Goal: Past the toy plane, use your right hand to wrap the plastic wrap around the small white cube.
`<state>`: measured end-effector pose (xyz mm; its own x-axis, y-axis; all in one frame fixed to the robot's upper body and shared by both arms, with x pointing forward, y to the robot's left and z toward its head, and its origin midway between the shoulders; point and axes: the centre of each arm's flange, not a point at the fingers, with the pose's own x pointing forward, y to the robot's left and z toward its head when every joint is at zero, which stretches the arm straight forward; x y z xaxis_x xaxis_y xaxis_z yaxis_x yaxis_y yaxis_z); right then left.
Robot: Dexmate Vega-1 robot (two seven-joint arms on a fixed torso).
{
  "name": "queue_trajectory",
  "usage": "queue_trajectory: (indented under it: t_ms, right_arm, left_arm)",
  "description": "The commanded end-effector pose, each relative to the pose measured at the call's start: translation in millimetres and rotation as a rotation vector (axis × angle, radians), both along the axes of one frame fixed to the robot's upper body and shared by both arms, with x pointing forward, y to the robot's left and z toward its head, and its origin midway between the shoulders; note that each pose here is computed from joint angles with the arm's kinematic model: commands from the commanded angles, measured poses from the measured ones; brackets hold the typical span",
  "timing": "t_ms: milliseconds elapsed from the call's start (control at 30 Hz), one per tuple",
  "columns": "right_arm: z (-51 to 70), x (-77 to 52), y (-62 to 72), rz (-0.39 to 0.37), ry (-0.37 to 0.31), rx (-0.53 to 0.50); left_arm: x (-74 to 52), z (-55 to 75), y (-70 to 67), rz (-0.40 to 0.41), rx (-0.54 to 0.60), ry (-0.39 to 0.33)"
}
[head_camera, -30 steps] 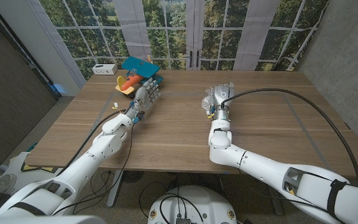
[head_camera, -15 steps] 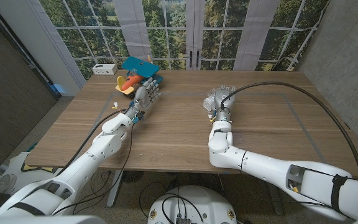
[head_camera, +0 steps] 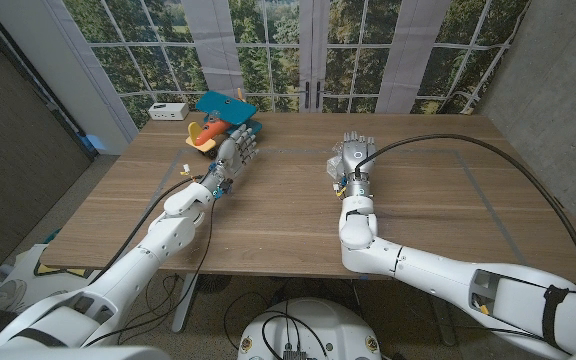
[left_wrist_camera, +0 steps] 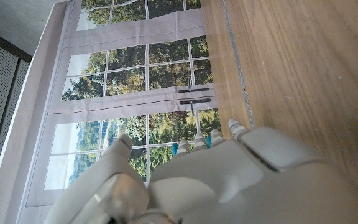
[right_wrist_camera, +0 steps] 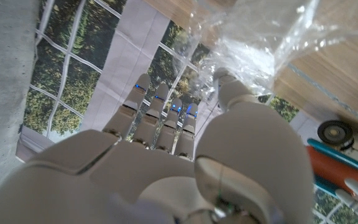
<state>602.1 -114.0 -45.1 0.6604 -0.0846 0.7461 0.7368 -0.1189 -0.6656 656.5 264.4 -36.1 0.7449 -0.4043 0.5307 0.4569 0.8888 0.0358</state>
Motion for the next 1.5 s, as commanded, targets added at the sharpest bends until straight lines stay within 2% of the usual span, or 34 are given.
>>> queue_trajectory:
  t_ms: [33,167,267,367,467,700,800,900,1000,1033,1133,1200,1233,1300,1367,1433,1500]
  right_arm:
    - [11.9,-14.0,-3.0,0.184,-0.054,0.041]
    - [13.9,-21.3,-3.8,0.141,-0.075,0.037]
    - [14.6,-25.6,-5.3,0.080,-0.089,0.006]
    - [14.2,-29.3,-9.1,0.054,-0.098,-0.026]
    - [14.4,-32.3,-10.5,0.019,-0.079,-0.059]
    - [12.0,-41.4,-15.3,0.039,-0.052,-0.044]
    - [11.2,-44.4,-14.4,0.094,-0.070,-0.041]
    - [11.8,-46.6,-13.0,0.189,-0.078,-0.016]
    - [15.0,-46.3,-12.0,0.330,-0.033,0.034]
    - [15.0,-46.3,-12.0,0.334,-0.032,0.034]
    - [17.4,-40.2,-12.0,0.432,0.050,0.065]
    - [17.8,-39.3,-11.7,0.434,0.064,0.081]
    - [21.3,-36.2,-10.1,0.433,0.126,0.104]
    - [24.8,-32.8,-9.7,0.440,0.176,0.128]
    - [30.2,-28.8,-8.8,0.438,0.255,0.128]
    - [32.3,-26.2,-8.1,0.440,0.277,0.130]
    - [33.8,-23.8,-6.9,0.407,0.286,0.126]
  left_arm:
    - [-1.0,-1.5,1.0,0.006,-0.006,0.005]
    - [0.3,-0.8,0.9,0.003,-0.004,0.005]
    - [1.8,0.3,0.2,0.000,-0.005,0.006]
    - [3.2,1.3,-0.4,-0.003,-0.003,0.004]
    - [4.3,2.2,-0.6,-0.003,-0.002,0.004]
    - [6.1,2.8,-1.1,-0.006,-0.003,0.009]
    - [7.1,2.6,-1.3,-0.005,-0.002,0.012]
    - [7.7,2.1,-2.1,-0.007,-0.002,0.014]
    - [7.0,1.1,-1.3,-0.003,-0.004,0.016]
    - [7.0,1.1,-1.3,-0.003,-0.004,0.016]
    - [5.0,-0.7,1.0,0.005,-0.007,0.021]
    - [4.4,-1.2,1.4,0.006,-0.007,0.022]
    - [3.5,-2.0,2.0,0.008,-0.009,0.022]
    - [2.7,-3.1,3.0,0.011,-0.011,0.023]
    - [1.9,-3.6,3.7,0.014,-0.012,0.025]
    - [1.2,-3.8,4.1,0.015,-0.013,0.022]
    - [0.4,-3.8,4.4,0.017,-0.013,0.018]
